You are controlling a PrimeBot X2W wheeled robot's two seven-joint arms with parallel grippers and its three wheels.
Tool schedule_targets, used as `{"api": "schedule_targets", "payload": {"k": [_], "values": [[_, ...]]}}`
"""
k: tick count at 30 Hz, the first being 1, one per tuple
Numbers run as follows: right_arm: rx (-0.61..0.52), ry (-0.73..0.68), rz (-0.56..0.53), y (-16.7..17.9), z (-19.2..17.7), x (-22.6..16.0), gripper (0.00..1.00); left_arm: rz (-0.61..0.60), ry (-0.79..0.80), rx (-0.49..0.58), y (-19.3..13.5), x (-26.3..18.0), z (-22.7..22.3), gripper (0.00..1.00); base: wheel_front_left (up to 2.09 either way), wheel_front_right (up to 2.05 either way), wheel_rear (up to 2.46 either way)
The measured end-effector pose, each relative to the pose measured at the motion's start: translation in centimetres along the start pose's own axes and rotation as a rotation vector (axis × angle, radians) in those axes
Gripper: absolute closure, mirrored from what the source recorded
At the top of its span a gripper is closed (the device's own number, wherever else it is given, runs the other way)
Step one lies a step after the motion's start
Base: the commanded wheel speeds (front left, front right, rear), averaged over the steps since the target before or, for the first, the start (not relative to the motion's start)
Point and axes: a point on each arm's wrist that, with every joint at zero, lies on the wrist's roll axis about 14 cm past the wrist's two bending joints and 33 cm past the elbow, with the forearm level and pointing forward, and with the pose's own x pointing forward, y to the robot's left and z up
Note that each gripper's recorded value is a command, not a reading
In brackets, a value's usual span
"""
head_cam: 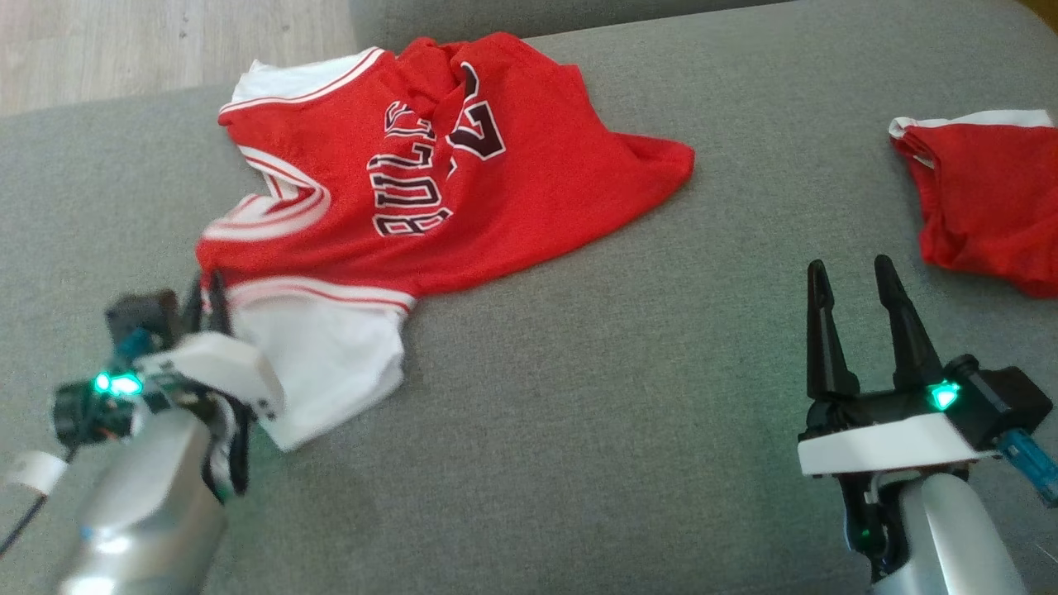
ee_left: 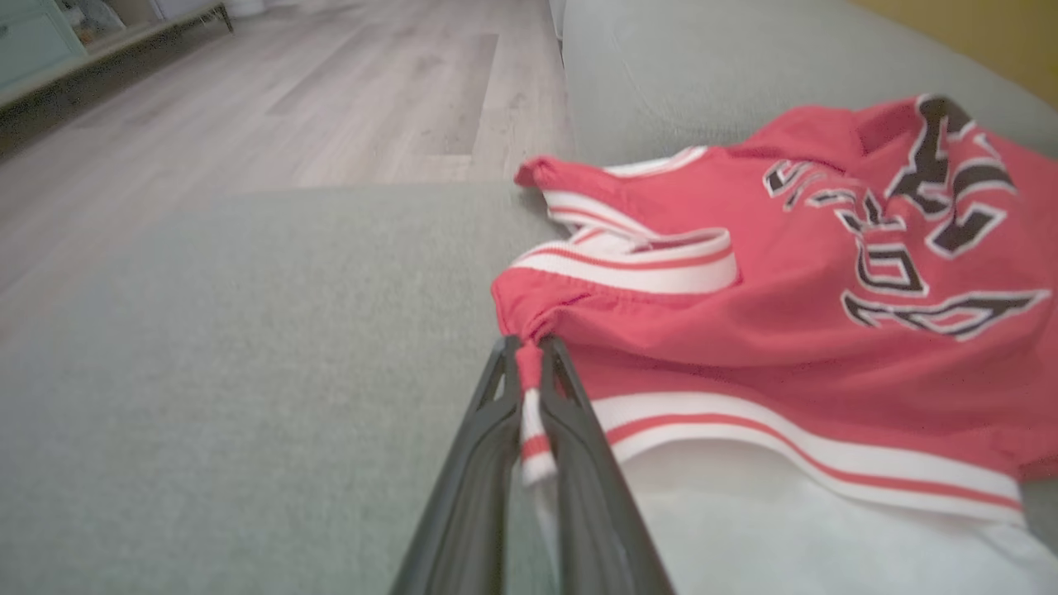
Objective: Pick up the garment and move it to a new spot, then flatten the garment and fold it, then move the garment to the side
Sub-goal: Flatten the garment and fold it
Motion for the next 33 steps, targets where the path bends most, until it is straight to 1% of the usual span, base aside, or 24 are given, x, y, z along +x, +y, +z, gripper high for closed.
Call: {"api": "schedule_targets", "payload": {"k": [3,6,7,8,11,13,19,21,27,29,33], "values": [[0.001,-0.001,0.006,0.2,0.0,0.0,0.0,0.028,-0.064,0.001,1.1,0.5,2.6,1.0,0.0,0.0,0.0],[0.002,0.002,0.012,0.4,0.0,-0.1,0.0,0.046,-0.074,0.004,1.9,0.6,3.2,1.0,0.0,0.0,0.0],[0.002,0.003,0.014,0.5,-0.1,-0.1,0.0,0.045,-0.067,0.01,2.0,0.6,2.9,0.64,0.0,0.0,0.0],[0.002,0.005,0.014,0.5,-0.1,-0.2,0.0,0.023,-0.064,0.012,1.7,0.7,2.8,0.0,0.0,0.0,0.0],[0.001,0.003,0.015,0.5,0.0,-0.1,0.0,0.003,-0.089,0.016,1.2,0.5,3.1,0.0,0.0,0.0,0.0],[0.001,-0.001,0.013,0.5,0.1,0.0,0.0,0.003,-0.132,0.012,1.2,0.3,3.9,0.0,0.0,0.0,0.0],[0.003,-0.03,0.032,1.1,1.0,0.2,0.0,-0.013,-0.313,-0.037,0.7,-1.5,8.2,0.0,0.0,0.0,0.0],[0.004,-0.041,0.041,1.4,1.4,0.3,0.0,-0.022,-0.353,-0.051,0.4,-2.7,8.8,0.0,0.0,0.0,0.0],[0.0,-0.075,0.08,2.7,2.5,0.6,0.0,0.005,-0.387,-0.089,0.9,-6.9,7.2,0.0,0.0,0.0,0.0],[0.004,-0.062,0.099,3.4,2.0,0.1,0.0,0.003,-0.39,-0.078,0.6,-8.9,6.0,0.0,0.0,0.0,0.0],[0.004,-0.048,0.122,4.2,1.6,-0.1,0.0,0.027,-0.355,-0.118,0.5,-10.7,3.5,0.0,0.0,0.0,0.0]]}}
